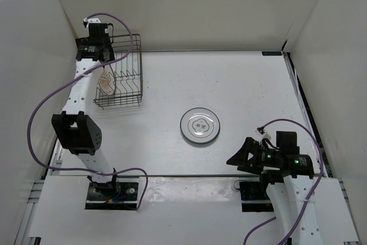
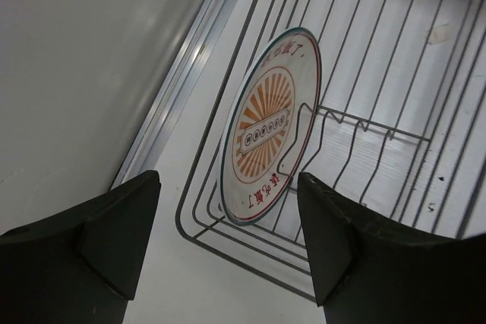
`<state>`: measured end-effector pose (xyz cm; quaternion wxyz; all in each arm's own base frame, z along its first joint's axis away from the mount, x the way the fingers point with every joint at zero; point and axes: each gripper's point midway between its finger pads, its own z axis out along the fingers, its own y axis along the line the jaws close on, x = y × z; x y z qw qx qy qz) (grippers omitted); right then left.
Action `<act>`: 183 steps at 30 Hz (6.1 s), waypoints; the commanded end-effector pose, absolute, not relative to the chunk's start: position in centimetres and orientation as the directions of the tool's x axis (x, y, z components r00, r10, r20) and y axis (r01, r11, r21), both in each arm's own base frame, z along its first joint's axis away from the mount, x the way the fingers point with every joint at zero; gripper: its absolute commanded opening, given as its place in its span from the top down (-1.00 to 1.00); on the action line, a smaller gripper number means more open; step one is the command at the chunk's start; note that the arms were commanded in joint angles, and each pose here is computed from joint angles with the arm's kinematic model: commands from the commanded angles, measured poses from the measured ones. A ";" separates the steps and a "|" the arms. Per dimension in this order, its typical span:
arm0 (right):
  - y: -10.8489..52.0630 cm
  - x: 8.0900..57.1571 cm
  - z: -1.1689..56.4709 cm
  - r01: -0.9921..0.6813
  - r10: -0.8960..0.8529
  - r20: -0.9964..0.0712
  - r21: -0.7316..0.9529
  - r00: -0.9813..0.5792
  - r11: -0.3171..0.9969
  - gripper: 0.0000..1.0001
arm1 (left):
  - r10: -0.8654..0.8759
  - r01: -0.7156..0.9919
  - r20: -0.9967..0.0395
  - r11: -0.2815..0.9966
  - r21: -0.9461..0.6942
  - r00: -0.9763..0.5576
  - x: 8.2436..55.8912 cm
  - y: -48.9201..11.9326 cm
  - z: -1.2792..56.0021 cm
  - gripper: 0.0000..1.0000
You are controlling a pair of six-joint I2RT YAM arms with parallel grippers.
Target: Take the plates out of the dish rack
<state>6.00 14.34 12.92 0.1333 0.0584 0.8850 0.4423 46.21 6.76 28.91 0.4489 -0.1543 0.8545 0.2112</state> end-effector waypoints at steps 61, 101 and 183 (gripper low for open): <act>14.3 6.2 12.3 -0.003 0.175 -0.137 0.796 -0.975 0.605 -0.81 | -0.188 -0.468 -0.935 0.883 -0.027 -0.301 44.8 7.1 39.1 1.00; 14.1 6.7 12.5 -0.011 0.188 -0.162 0.784 -0.969 0.620 -0.81 | -0.429 -0.172 -0.437 0.841 -0.513 -0.791 17.8 -9.3 11.5 1.00; 52.7 45.7 17.7 -0.588 0.026 -0.848 0.389 -0.529 0.710 -0.53 | -0.370 -0.535 -0.678 0.844 0.040 -0.635 9.8 4.7 15.8 -1.00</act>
